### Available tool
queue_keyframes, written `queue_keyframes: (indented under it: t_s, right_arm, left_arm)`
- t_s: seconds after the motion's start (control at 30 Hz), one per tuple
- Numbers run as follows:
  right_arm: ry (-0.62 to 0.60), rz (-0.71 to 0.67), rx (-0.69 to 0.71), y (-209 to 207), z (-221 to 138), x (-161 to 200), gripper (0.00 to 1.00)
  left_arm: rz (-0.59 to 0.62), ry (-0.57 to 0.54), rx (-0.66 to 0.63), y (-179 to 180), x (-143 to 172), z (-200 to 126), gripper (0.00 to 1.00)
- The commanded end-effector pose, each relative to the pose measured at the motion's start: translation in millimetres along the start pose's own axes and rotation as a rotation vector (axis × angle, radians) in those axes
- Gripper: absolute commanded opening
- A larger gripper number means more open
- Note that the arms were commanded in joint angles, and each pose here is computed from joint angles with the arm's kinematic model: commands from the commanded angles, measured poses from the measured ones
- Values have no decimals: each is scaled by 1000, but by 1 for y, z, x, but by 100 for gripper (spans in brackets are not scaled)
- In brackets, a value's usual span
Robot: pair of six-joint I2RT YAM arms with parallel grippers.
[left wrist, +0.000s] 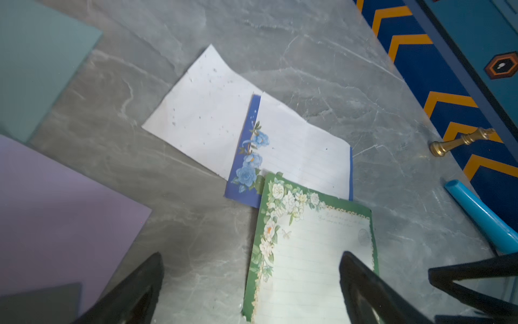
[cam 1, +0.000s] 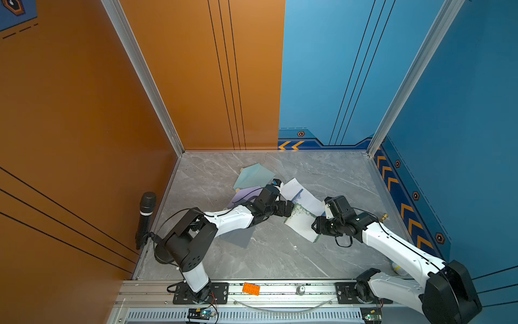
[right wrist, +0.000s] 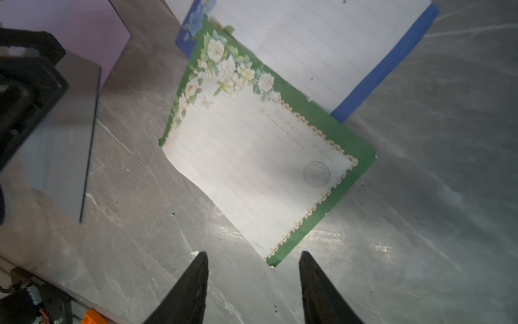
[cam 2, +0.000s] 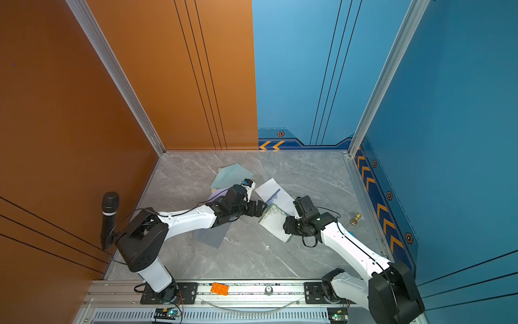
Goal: Fold the letter paper in half and place it into the envelope
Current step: Fold the letter paper at the center of the board.
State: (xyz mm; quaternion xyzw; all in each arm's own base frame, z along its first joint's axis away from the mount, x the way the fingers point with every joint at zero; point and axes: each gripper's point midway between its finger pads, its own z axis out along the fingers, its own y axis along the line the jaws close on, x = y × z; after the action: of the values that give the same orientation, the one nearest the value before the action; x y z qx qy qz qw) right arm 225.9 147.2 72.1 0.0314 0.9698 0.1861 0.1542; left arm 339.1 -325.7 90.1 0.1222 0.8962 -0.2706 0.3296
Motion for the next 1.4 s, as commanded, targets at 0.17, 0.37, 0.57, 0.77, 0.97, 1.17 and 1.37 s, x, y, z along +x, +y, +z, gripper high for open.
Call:
queue_keyframes:
  t_s: [0.17, 0.37, 0.57, 0.77, 0.97, 1.17, 1.37]
  right_arm:
    - [70, 55, 60, -17, 22, 22, 40]
    - [66, 52, 99, -28, 28, 20, 34]
    - [52, 51, 113, -34, 30, 16, 29]
    - [51, 58, 103, -37, 29, 12, 26]
    - [41, 51, 75, -32, 26, 4, 23]
    - [51, 44, 78, -33, 31, 2, 21]
    - [58, 52, 57, -28, 36, -1, 20]
  left_arm:
    - [-81, 95, 54, -4, 20, 17, 98]
    - [-91, 163, 88, -13, 25, 34, 98]
    - [-88, 249, 47, -8, 35, 48, 98]
    - [-75, 289, 27, -5, 43, 49, 98]
    - [-65, 320, 5, 0, 50, 44, 100]
    - [-66, 350, 10, 1, 61, 45, 97]
    - [-73, 362, 26, 1, 67, 44, 94]
